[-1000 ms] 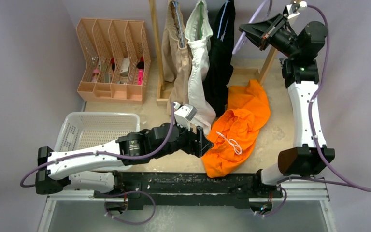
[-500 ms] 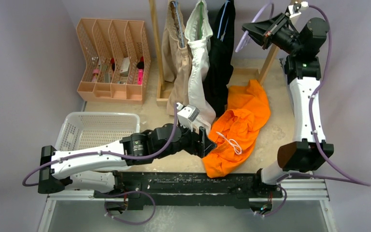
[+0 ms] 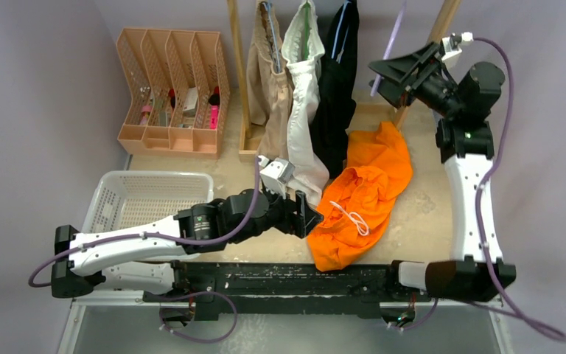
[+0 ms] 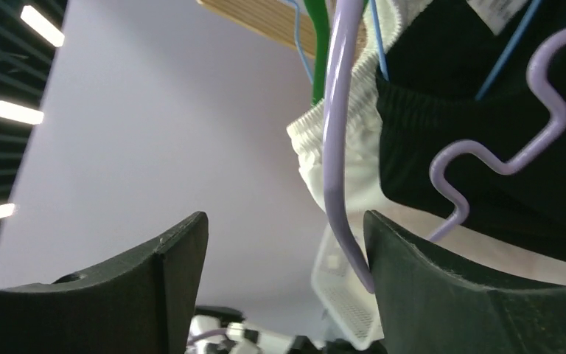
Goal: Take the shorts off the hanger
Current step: Place the hanger on the clothes rod, then pick up the shorts at the center of the board.
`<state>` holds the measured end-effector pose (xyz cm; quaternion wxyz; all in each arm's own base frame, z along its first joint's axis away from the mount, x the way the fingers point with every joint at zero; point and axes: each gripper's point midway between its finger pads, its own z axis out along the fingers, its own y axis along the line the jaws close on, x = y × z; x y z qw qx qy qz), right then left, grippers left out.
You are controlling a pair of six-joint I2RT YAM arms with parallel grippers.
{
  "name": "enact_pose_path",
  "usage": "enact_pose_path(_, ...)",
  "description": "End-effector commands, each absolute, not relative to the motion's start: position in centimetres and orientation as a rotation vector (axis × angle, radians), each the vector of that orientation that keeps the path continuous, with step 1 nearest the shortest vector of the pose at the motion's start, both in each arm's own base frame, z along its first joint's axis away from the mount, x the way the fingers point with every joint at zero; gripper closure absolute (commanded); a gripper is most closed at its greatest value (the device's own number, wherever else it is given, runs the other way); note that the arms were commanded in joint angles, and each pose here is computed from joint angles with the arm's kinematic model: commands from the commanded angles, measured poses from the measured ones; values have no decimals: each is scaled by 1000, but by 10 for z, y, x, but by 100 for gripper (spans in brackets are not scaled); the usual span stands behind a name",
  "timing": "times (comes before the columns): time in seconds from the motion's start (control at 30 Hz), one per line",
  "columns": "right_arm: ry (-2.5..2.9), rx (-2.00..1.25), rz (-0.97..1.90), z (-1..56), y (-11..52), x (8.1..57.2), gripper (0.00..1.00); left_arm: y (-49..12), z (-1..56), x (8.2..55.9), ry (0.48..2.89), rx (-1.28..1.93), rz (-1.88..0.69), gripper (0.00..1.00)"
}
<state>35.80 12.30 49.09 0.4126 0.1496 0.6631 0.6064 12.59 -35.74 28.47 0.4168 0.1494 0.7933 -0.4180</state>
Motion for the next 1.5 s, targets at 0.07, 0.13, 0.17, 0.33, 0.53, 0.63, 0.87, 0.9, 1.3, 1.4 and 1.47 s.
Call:
enact_pose_path(0.07, 1732, 327, 1162, 448, 106, 306, 17, -332, 299, 135, 1948, 274, -1010, 25)
enact_pose_path(0.13, 1733, 396, 996, 425, 88, 292, 16, -326, 298, 137, 1951, 255, -997, 24)
enact_pose_path(0.17, 1761, 452, 903, 403, 76, 288, 16, -323, 297, 138, 1953, 243, -985, 24)
enact_pose_path(0.33, 1897, 684, 555, 299, 30, 256, 10, -313, 286, 142, 1975, 197, -938, 24)
enact_pose_path(0.53, 2019, 765, 441, 222, 18, 248, 7, -313, 279, 142, 1994, 182, -930, 24)
enact_pose_path(0.63, 2061, 681, 502, 205, 29, 261, 3, -312, 279, 142, 1999, 173, -931, 24)
enact_pose_path(0.87, 2313, 732, 425, 121, 24, 281, 1, -310, 276, 141, 2008, 163, -932, 24)
enact_pose_path(0.9, 2322, 728, 437, 116, 26, 284, 1, -310, 275, 141, 2011, 165, -930, 24)
enact_pose_path(1.3, 2485, 801, 310, 25, 50, 274, 16, -314, 269, 139, 2022, 176, -939, 24)
enact_pose_path(1.4, 2464, 824, 225, 23, 58, 270, 39, -315, 269, 139, 2030, 190, -930, 24)
enact_pose_path(1.47, 2437, 856, 195, 26, 54, 266, 52, -315, 268, 139, 2037, 193, -915, 24)
